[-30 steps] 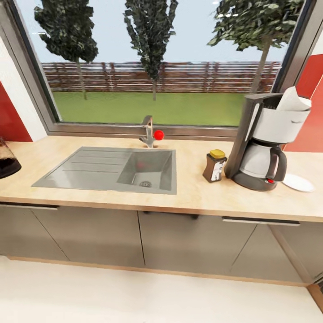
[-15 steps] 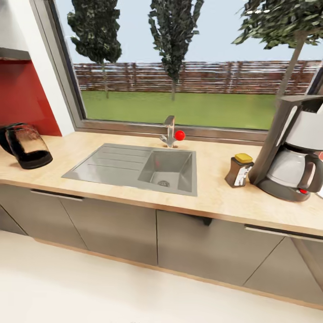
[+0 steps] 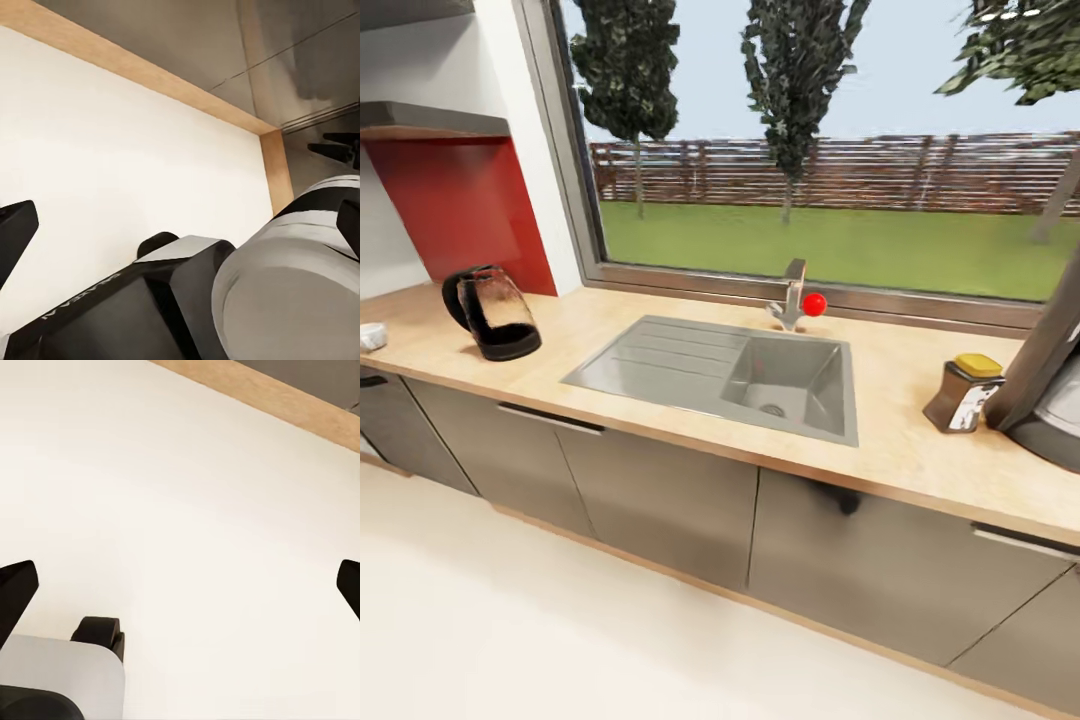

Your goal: Set up a coffee station on the kitchen countertop: keep the coffee maker on the countertop, move the bottle of coffee from the kitchen shelf to the counter next to the coffee maker, place a paper coffee filter on top of the coffee maker, put the saucer next to the coffee maker with the coffee cup on the saucer, and place the electric kettle next to the coffee maker.

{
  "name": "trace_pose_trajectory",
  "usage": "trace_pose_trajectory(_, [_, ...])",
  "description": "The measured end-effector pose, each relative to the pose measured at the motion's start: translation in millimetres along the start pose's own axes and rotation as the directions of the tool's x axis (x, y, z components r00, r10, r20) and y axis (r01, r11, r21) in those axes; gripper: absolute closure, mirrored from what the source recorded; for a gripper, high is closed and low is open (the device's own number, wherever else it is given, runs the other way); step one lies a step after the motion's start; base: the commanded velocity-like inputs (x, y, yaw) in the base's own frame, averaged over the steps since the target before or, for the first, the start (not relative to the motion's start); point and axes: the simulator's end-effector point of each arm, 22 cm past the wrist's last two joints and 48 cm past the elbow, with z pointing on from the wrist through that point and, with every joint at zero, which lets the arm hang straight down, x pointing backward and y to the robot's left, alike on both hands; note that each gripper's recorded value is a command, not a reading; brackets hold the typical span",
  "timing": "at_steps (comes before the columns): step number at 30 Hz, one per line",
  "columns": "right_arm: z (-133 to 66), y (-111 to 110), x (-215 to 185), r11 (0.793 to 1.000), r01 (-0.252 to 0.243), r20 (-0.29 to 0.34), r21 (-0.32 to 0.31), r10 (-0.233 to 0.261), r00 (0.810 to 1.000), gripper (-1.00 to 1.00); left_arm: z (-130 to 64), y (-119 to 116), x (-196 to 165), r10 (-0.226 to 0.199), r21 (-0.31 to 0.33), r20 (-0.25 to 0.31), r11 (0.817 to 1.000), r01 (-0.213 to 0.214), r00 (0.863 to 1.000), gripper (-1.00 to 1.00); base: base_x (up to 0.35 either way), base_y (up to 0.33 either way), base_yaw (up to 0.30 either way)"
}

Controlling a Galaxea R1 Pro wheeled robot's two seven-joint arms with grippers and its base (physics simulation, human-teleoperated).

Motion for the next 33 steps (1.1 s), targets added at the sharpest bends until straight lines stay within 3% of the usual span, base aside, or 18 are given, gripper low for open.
trace_pose_trajectory(20, [-0.2, 0.0, 0.2, 1.000, 0.000, 0.000, 0.000, 0.000, 1.000, -1.00, -0.2, 0.0, -0.2, 0.000, 0.000, 0.001, 1.000, 0.000, 1.000, -1.00, 0.084, 0.300, 0.012])
trace_pose_trajectory(33, [0.1, 0.9, 0.1, 1.000, 0.000, 0.000, -0.001, 0.000, 1.000, -1.00, -0.1, 0.2, -0.1, -0.001, -0.001, 0.001, 1.000, 0.001, 1.000, -1.00, 0.035, 0.046, 0.236])
